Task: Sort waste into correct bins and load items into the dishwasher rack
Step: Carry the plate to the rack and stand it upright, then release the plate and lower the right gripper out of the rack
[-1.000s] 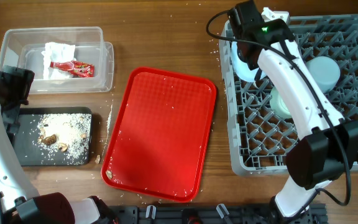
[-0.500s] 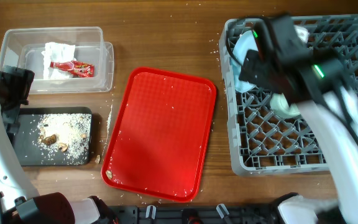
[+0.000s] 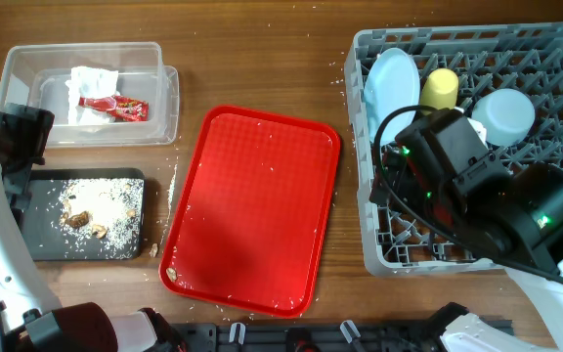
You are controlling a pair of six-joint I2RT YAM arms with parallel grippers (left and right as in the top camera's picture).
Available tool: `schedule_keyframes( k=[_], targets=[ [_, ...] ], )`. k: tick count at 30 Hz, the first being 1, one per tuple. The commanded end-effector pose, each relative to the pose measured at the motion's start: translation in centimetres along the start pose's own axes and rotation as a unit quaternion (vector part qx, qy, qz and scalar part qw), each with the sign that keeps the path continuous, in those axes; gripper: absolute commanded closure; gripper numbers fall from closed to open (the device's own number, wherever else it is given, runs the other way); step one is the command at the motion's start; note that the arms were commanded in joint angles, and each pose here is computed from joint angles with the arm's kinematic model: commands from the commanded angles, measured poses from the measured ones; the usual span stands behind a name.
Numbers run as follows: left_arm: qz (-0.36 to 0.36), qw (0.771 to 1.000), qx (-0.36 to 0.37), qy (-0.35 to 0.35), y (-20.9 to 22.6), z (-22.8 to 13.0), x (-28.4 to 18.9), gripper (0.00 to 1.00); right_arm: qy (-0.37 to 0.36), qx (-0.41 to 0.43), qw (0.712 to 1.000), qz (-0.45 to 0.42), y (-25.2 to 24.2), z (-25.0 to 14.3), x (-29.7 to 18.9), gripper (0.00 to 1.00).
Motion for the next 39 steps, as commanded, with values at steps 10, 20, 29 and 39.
schedule_keyframes(
  k=[10, 20, 29, 39],
  targets=[
    [-0.001, 1.0, -0.007, 0.0, 0.0, 0.1, -0.1, 0.0, -0.147, -0.109, 0.983, 0.027, 0.9, 3.1, 2.1, 0.0],
    [-0.001, 1.0, -0.007, 0.0, 0.0, 0.1, -0.1, 0.0, -0.37, -0.147, 0.909, 0.123, -1.1, 0.6, 10.1, 0.0],
    [-0.001, 1.0, -0.007, 0.0, 0.0, 0.1, -0.1, 0.0, -0.53, -0.108, 0.832, 0.128, -3.7, -5.1, 14.3, 0.0],
    [-0.001, 1.0, -0.007, 0.0, 0.0, 0.1, -0.1, 0.0, -0.571, -0.134, 0.803, 0.102, -5.5, -7.8, 16.1, 0.0]
  ],
)
Point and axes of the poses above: each gripper's point midway between its finger pads, its own x axis out along the fingers, its own y axis along the line the jaws close on, z = x × y, the point moved 9 cm from there along -x, back along the fingers, and after that the axes turned 15 degrees about -x, right-handed, at the moved point
